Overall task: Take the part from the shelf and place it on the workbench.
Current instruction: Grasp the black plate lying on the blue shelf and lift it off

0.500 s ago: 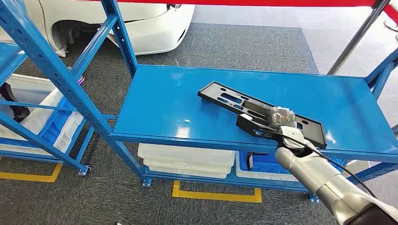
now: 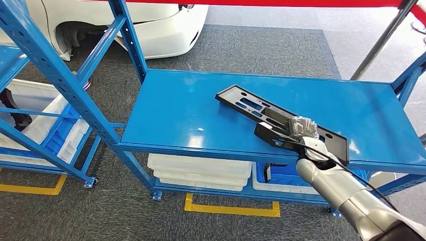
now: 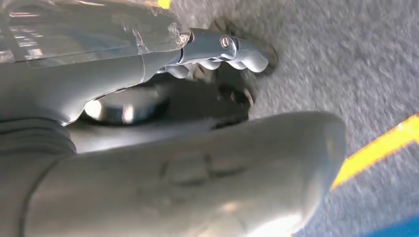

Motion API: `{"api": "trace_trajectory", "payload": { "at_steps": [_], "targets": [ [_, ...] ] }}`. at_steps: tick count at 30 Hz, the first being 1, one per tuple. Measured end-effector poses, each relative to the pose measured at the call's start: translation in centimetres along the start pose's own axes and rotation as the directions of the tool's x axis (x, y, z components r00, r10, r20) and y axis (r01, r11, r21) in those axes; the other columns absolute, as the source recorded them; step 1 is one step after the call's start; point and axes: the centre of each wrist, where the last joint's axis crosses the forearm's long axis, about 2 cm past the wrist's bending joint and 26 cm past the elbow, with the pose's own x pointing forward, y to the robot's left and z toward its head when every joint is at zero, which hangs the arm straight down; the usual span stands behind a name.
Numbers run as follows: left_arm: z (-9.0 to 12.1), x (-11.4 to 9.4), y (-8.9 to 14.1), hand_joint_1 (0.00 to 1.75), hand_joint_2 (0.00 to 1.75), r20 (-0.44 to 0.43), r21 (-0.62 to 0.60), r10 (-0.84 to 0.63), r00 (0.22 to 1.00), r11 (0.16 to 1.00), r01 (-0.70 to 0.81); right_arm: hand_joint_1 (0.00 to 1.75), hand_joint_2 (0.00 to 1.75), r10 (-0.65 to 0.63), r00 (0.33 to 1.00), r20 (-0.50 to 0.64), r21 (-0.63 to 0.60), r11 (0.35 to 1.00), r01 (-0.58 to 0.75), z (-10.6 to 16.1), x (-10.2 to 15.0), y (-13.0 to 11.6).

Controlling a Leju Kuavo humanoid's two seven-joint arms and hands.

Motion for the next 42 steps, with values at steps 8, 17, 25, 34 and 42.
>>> {"api": "trace_trajectory", "payload": {
  "at_steps": [8, 17, 25, 34, 42],
  "targets": [
    [0.0, -0.8, 0.6, 0.00, 0.00, 0.042, -0.090, 0.027, 0.999, 0.996, -0.023, 1.75, 1.75, 0.012, 0.996, 0.085, -0.095, 0.996, -0.004, 1.8, 1.9, -1.3],
    [0.0, -0.8, 0.5, 0.00, 0.00, 0.052, -0.171, 0.071, 0.996, 0.983, -0.061, 1.75, 1.75, 0.021, 0.974, 0.224, -0.298, 0.953, 0.047, 6.5, 5.3, -5.1],
    [-0.1, -0.9, 0.7, 0.00, 0.00, 0.063, -0.176, 0.082, 0.995, 0.982, -0.069, 1.75, 1.75, -0.015, 0.954, 0.299, -0.372, 0.919, 0.131, 9.0, 5.2, -7.6],
    [-0.1, -0.9, 0.7, 0.00, 0.00, 0.065, -0.170, 0.091, 0.994, 0.982, -0.079, 1.75, 1.75, -0.022, 0.928, 0.371, -0.438, 0.877, 0.196, 11.1, 5.6, -9.4],
    [0.0, -0.8, 0.5, 0.00, 0.00, 0.026, -0.101, 0.093, 0.995, 0.991, -0.090, 1.75, 1.75, -0.073, 0.921, 0.384, -0.411, 0.879, 0.241, 11.7, 5.6, -9.9]
  ]
}}
